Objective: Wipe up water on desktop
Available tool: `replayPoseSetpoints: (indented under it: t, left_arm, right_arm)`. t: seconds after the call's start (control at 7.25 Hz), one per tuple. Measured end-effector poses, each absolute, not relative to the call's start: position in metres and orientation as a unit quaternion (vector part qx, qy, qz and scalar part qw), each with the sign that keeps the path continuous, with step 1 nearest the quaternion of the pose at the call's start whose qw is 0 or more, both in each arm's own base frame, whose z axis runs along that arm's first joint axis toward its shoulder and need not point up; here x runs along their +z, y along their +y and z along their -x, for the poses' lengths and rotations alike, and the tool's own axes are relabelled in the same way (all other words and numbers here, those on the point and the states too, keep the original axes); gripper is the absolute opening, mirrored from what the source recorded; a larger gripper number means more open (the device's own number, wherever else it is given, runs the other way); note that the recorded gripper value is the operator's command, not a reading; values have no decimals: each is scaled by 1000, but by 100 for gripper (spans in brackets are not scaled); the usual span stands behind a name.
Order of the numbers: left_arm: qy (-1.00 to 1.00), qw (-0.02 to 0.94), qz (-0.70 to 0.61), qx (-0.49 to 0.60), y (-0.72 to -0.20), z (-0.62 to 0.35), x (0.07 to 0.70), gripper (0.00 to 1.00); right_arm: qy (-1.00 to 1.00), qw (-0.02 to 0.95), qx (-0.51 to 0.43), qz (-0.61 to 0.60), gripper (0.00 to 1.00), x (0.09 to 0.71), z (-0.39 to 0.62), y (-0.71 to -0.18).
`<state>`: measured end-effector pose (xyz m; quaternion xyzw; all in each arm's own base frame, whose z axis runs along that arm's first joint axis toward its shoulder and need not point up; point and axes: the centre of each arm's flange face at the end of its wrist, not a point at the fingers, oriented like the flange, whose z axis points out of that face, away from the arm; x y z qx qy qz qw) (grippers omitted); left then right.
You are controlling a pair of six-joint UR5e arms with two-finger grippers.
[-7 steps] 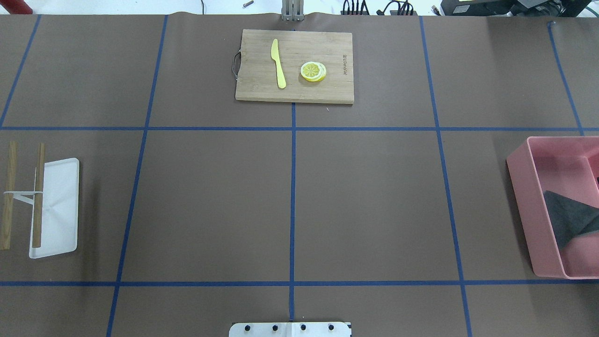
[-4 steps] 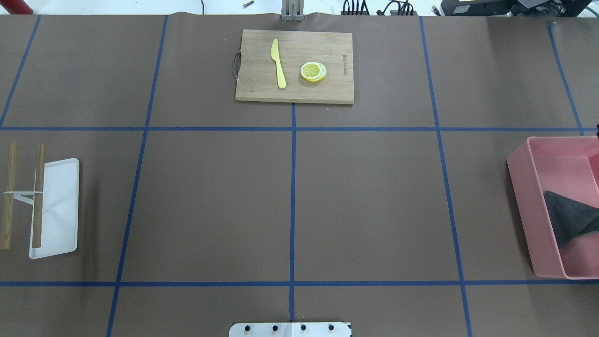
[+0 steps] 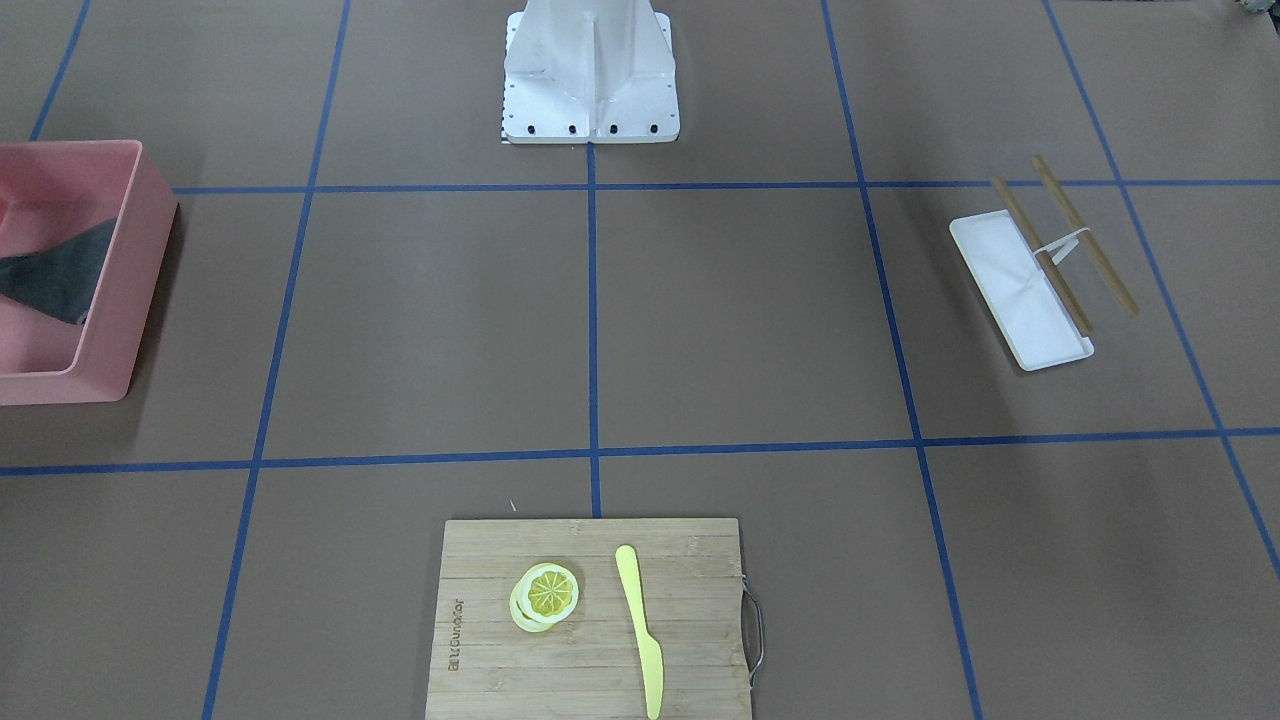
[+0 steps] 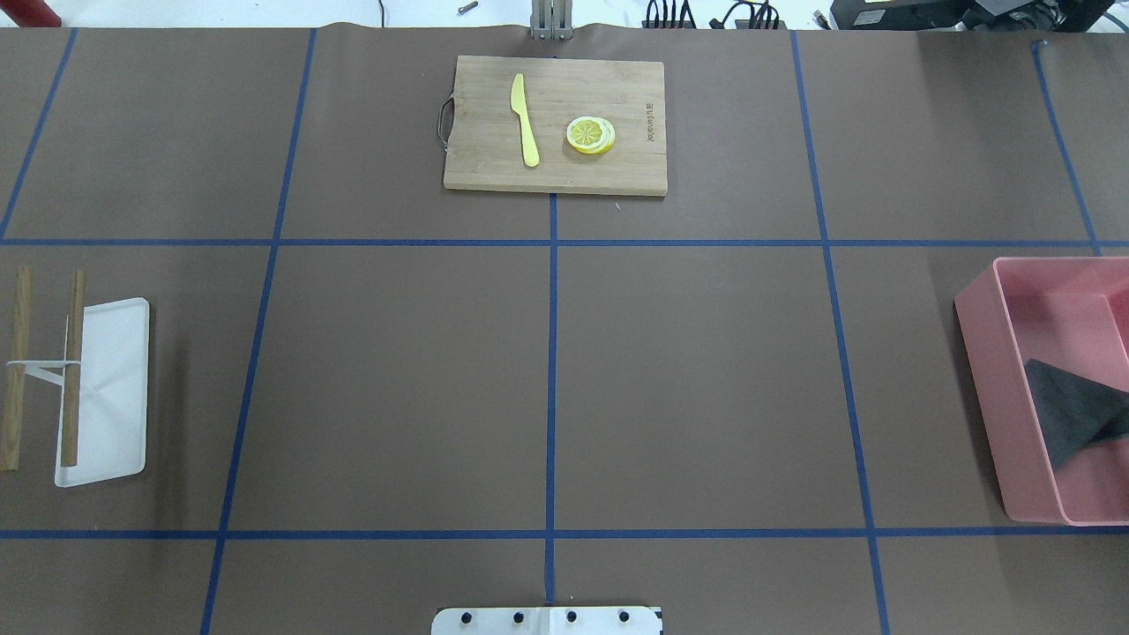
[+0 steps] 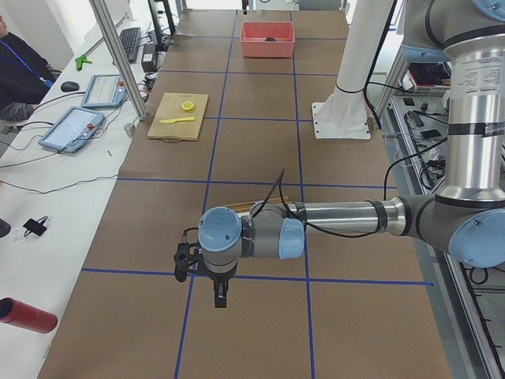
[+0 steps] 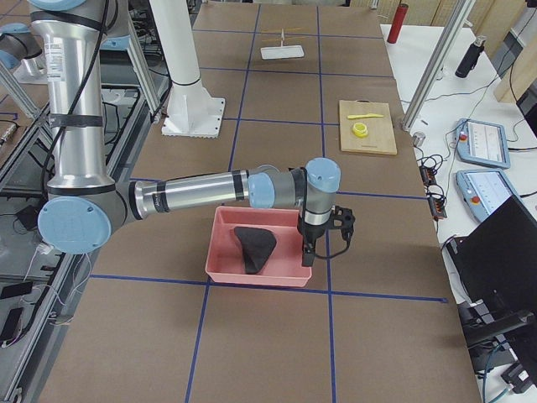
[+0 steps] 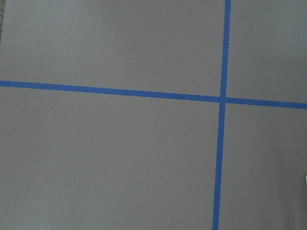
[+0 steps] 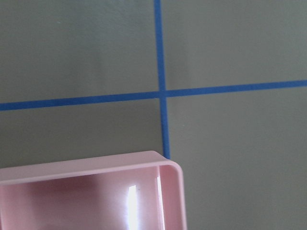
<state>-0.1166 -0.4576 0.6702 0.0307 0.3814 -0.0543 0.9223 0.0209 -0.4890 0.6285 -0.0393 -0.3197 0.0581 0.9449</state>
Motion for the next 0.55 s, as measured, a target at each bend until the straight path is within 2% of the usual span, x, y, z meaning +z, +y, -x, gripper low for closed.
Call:
replayPoseSetpoints:
  t: [0.28,0.55]
  left_arm:
    - [382,922,-29,-55,-457,117,671,98]
    - [381,922,-36,-52,-458,117,670,98]
  right_arm:
    - [-324,942,82,27,100,665,-49,-452]
    - [-318,944,83,10,100,676,-55,-438]
